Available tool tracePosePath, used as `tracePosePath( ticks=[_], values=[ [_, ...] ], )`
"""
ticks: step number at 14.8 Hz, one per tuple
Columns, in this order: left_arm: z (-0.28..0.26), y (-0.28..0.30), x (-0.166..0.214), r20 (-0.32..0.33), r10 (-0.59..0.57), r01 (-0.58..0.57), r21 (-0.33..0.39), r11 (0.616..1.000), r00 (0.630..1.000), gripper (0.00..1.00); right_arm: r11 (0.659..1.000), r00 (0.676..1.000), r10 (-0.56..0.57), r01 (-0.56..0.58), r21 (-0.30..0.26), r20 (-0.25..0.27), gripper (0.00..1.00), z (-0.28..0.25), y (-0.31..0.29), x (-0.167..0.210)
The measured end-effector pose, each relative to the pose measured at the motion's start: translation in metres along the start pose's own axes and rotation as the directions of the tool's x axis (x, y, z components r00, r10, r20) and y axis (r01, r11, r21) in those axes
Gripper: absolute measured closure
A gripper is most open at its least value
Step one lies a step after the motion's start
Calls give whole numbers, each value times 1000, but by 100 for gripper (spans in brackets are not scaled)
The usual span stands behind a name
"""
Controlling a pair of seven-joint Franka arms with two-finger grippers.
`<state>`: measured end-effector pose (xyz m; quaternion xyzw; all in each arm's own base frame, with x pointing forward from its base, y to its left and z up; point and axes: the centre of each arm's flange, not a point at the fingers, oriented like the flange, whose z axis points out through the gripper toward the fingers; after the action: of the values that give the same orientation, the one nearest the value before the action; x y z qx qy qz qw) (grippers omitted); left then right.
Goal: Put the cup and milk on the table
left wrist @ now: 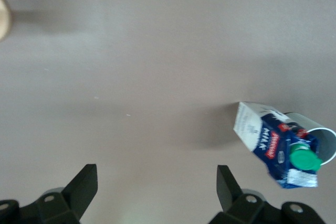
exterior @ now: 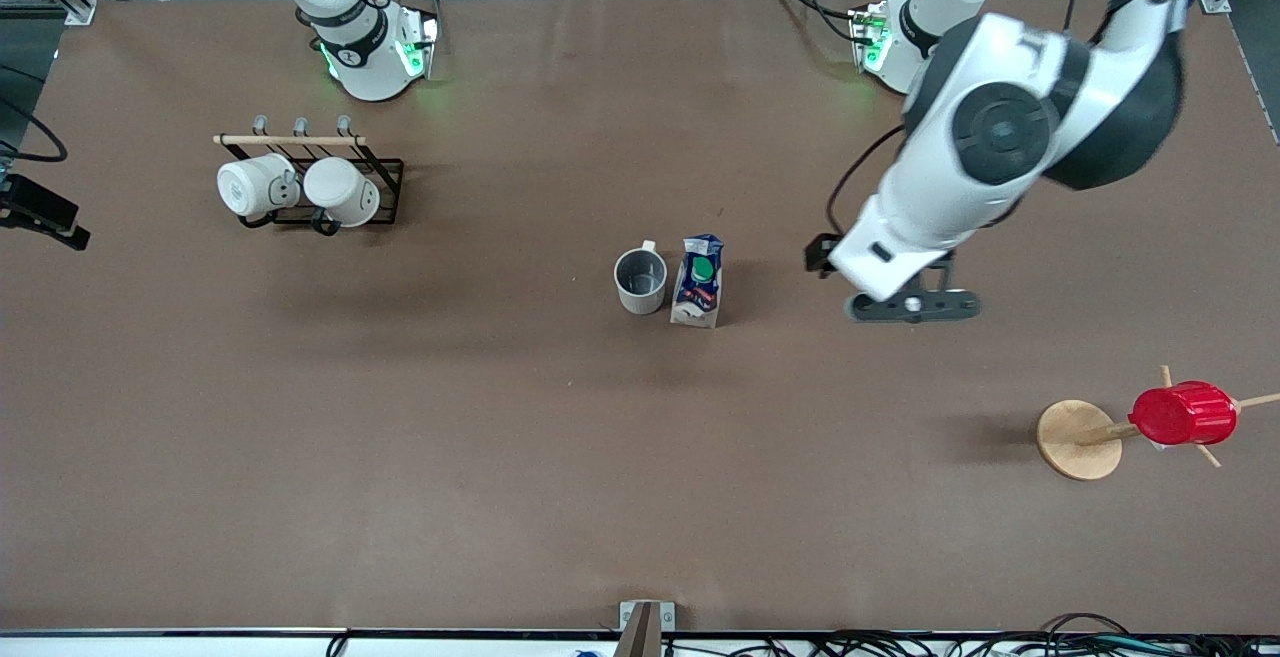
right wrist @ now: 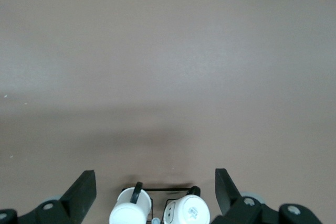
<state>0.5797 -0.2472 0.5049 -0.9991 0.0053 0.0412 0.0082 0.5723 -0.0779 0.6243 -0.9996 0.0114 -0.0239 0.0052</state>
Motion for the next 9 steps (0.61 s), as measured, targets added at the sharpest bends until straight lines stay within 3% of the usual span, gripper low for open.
tracePosePath(
  ticks=[9],
  values=[
    [-49,-82,1,-75,-30,28,-22,999,997,0,1000,1000,8,-8,8,26,0,4,3,-2]
  ],
)
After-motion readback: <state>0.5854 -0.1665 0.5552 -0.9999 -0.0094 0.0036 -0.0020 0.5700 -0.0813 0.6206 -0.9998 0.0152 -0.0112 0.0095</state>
